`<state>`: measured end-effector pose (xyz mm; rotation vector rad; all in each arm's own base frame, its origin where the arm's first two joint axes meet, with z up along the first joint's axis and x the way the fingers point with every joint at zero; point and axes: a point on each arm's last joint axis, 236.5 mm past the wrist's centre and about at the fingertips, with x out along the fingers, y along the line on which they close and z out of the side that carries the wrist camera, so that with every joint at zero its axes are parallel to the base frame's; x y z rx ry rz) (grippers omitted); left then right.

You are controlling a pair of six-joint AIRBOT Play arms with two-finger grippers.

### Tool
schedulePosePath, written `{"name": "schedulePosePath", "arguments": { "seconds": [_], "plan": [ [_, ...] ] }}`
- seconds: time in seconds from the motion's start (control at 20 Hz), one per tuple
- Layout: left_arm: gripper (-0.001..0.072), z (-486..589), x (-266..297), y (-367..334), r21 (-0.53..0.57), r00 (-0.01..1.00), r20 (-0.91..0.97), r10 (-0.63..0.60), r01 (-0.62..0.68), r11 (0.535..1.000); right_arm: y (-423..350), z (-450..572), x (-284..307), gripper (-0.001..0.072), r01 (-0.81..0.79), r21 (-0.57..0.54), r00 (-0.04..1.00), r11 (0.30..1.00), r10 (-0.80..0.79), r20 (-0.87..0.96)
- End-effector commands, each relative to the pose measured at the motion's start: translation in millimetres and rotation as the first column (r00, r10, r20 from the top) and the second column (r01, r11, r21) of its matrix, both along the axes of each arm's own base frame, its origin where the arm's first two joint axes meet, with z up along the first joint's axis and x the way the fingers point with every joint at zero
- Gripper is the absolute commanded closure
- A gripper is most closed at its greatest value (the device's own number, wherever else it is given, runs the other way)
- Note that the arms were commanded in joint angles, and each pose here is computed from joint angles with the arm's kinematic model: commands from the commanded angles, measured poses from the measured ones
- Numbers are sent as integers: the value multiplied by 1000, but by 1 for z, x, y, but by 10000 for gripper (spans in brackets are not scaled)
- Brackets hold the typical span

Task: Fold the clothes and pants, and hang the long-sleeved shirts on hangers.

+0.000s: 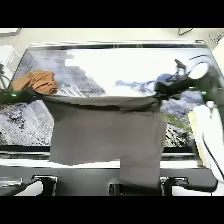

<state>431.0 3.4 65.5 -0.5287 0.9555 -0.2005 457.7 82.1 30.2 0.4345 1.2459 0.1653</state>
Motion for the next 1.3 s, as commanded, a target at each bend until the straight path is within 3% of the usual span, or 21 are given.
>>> {"name": "schedulePosePath", "arguments": {
  "seconds": [0.0,0.2,0.45,0.7,0.9,1.05,1.25],
  "plan": [
    [687,-44,42,15,18,999,-7,51,-51,999,5,-24,79,668,175,74,962,982,-187,198],
    [686,-54,83,15,43,997,43,65,-67,997,-15,-4,127,669,285,125,870,950,-311,382],
    [686,-99,95,-9,24,999,-24,31,-30,999,-7,-65,111,669,268,86,932,960,-281,230],
    [685,-74,102,-5,-13,1000,-1,22,-22,1000,-24,-44,113,668,263,86,938,961,-276,211],
    [685,-62,58,-11,-106,980,-146,-133,118,987,-26,-41,34,668,115,49,989,992,-110,-101],
    [685,-94,-12,-14,-150,885,-385,-262,220,964,-13,-62,-55,668,-48,0,906,999,44,-420],
    [685,-120,-72,-21,-237,763,-558,-327,231,944,-16,-88,-91,668,-144,-104,846,984,68,-529]
  ]
}}
